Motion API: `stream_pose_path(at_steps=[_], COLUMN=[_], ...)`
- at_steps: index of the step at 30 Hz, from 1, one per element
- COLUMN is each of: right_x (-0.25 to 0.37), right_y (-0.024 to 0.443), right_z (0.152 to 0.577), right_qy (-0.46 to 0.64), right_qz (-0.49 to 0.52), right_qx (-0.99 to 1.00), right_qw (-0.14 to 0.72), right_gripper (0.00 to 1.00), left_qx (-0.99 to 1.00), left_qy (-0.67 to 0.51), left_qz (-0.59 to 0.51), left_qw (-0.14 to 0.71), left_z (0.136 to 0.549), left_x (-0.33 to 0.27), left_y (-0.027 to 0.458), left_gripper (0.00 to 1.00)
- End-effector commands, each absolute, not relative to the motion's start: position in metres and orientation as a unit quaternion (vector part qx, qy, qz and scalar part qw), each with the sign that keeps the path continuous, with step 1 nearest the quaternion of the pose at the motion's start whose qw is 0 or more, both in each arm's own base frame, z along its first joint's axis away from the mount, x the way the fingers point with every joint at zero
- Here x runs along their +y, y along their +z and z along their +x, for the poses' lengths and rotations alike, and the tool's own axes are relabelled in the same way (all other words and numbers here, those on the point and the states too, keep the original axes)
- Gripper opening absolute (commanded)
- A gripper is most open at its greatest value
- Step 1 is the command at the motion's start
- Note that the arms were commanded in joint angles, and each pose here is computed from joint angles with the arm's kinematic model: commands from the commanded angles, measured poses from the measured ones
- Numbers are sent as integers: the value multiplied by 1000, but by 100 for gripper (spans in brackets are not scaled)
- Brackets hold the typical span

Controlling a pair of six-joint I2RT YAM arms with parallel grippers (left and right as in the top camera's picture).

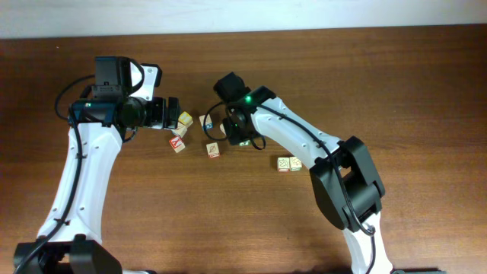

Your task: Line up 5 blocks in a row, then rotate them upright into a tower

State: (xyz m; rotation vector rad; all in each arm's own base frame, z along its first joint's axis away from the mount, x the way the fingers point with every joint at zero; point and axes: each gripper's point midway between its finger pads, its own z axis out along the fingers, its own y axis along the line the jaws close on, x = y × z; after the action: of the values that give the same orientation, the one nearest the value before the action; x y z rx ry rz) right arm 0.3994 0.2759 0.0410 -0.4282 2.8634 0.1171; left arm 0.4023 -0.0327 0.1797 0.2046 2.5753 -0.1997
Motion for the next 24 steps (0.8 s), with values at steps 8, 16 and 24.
stream_pose_path(at_steps=[8, 16, 24], right_x=[266, 278, 271], right_y=[21, 31, 20], right_z=[399, 391, 391], right_qy=[7, 197, 259], right_qz=[-137, -92, -65], right_qx=[985, 976, 964], right_qw=[106, 16, -6], right_gripper=[44, 26, 27], left_qx=[954, 954, 954], left_qy=[-73, -73, -73], left_qz=[70, 70, 70], left_qw=[281, 281, 281], left_z=[407, 407, 407], left_x=[-32, -32, -32], left_y=[187, 187, 187], left_gripper=[99, 99, 99])
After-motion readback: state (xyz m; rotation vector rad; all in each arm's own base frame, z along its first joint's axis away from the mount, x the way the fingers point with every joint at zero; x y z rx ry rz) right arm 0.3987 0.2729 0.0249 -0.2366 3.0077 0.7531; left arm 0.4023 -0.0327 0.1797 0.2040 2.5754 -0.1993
